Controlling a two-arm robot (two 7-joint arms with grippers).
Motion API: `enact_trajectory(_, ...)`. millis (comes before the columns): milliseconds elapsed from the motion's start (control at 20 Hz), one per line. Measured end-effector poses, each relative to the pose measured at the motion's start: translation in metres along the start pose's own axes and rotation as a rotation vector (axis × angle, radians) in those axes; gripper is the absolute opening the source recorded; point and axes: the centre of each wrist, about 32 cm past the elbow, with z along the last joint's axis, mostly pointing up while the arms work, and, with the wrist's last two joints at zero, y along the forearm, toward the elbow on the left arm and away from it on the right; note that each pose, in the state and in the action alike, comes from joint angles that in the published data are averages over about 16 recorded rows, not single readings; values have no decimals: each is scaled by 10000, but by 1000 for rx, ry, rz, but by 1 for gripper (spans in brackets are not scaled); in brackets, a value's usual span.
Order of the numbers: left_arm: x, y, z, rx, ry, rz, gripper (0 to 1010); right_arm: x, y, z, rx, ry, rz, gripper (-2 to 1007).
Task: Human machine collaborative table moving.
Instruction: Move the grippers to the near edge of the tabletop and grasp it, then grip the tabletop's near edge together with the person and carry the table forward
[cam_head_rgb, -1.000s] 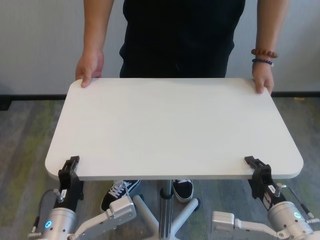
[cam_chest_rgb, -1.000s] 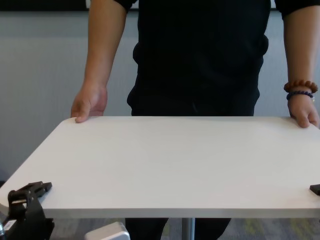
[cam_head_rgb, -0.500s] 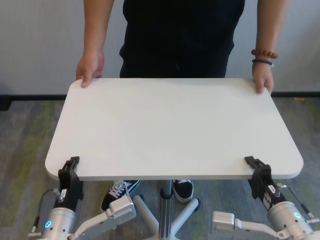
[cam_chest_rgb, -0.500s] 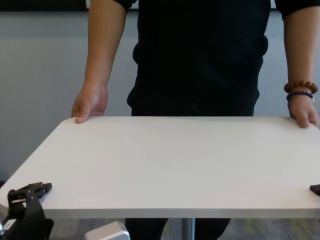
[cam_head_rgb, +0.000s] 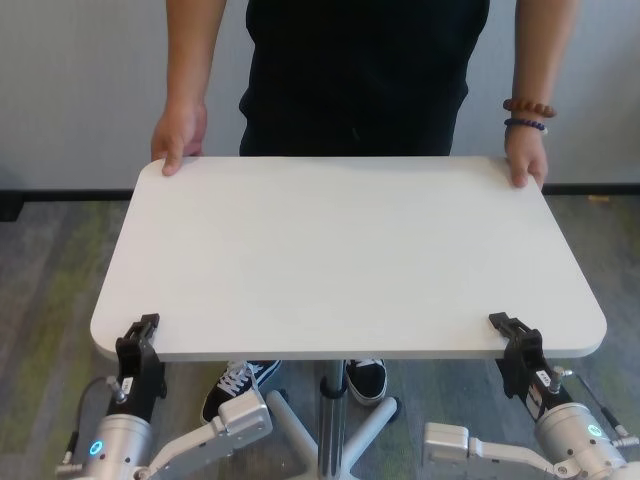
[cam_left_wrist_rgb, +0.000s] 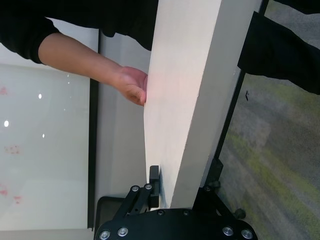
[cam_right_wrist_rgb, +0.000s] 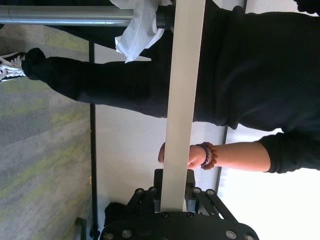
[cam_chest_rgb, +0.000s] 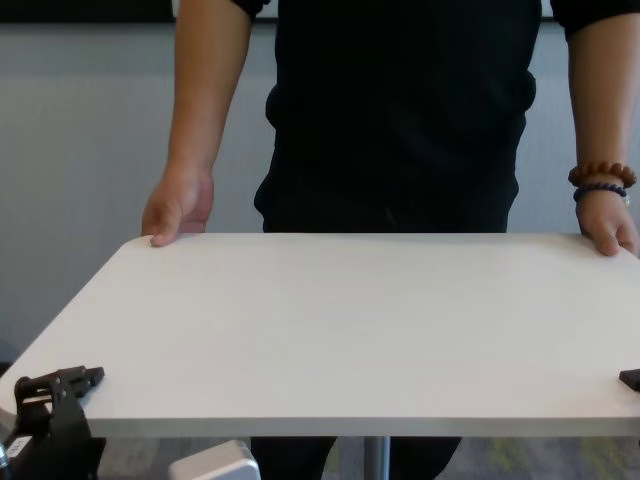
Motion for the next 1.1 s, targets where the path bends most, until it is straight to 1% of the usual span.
enact_trajectory(400, 0, 0, 0, 0, 0, 0, 256, 0, 0, 0, 0, 0, 0, 213)
enact_trajectory(1100, 0, 0, 0, 0, 1, -1, 255, 0, 0, 0, 0, 0, 0, 213)
